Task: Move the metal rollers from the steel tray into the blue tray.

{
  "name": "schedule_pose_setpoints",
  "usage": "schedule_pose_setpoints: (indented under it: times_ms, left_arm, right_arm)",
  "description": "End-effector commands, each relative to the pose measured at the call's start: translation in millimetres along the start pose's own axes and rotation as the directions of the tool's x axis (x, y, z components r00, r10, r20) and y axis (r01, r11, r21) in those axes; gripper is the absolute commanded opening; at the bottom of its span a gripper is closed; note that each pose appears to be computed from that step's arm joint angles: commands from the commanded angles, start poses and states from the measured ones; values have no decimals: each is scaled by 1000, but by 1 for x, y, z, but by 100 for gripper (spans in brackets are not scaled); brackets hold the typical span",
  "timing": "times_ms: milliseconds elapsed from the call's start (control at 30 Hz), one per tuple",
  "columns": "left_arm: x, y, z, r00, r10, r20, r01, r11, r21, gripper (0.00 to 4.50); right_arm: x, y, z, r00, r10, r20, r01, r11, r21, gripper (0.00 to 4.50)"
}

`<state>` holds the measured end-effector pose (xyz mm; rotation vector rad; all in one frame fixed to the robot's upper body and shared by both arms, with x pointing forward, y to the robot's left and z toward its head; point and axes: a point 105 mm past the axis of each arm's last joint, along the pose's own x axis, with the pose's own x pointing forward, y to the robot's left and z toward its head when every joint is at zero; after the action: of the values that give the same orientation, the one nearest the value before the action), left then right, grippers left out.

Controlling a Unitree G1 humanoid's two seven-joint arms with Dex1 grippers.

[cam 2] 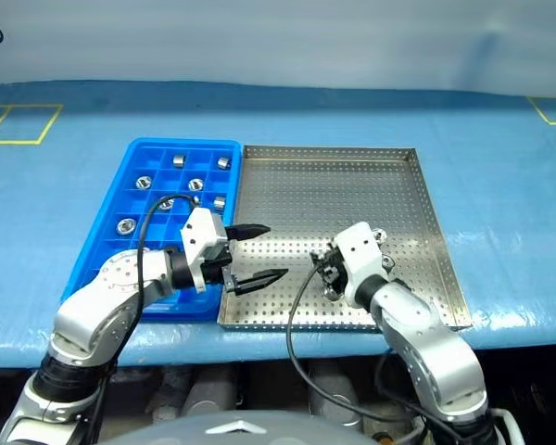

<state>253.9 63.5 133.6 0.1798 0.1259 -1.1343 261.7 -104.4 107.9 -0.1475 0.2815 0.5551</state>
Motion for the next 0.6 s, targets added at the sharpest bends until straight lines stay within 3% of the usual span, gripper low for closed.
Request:
schedule_pose_setpoints:
  times_ms: [33, 100, 400, 600]
  left_arm:
    - [-8, -1, 12, 999, 25, 33, -26, 999, 29, 450]
    - [-10, 0, 14, 999, 37, 36, -38, 999, 31, 450]
    - [-9, -5, 13, 999, 40, 36, -41, 999, 20, 450]
    - [-4, -8, 13, 1000, 6, 31, -7, 1000, 14, 450]
  right_arm:
    - [3, 4, 12, 999, 19, 45, -18, 1000, -16, 71]
    - [6, 5, 14, 998, 32, 47, -31, 999, -27, 8]
    - [-4, -9, -2, 1000, -15, -20, 13, 997, -82, 3]
    - [-23, -7, -22, 996, -14, -92, 8, 998, -59, 188]
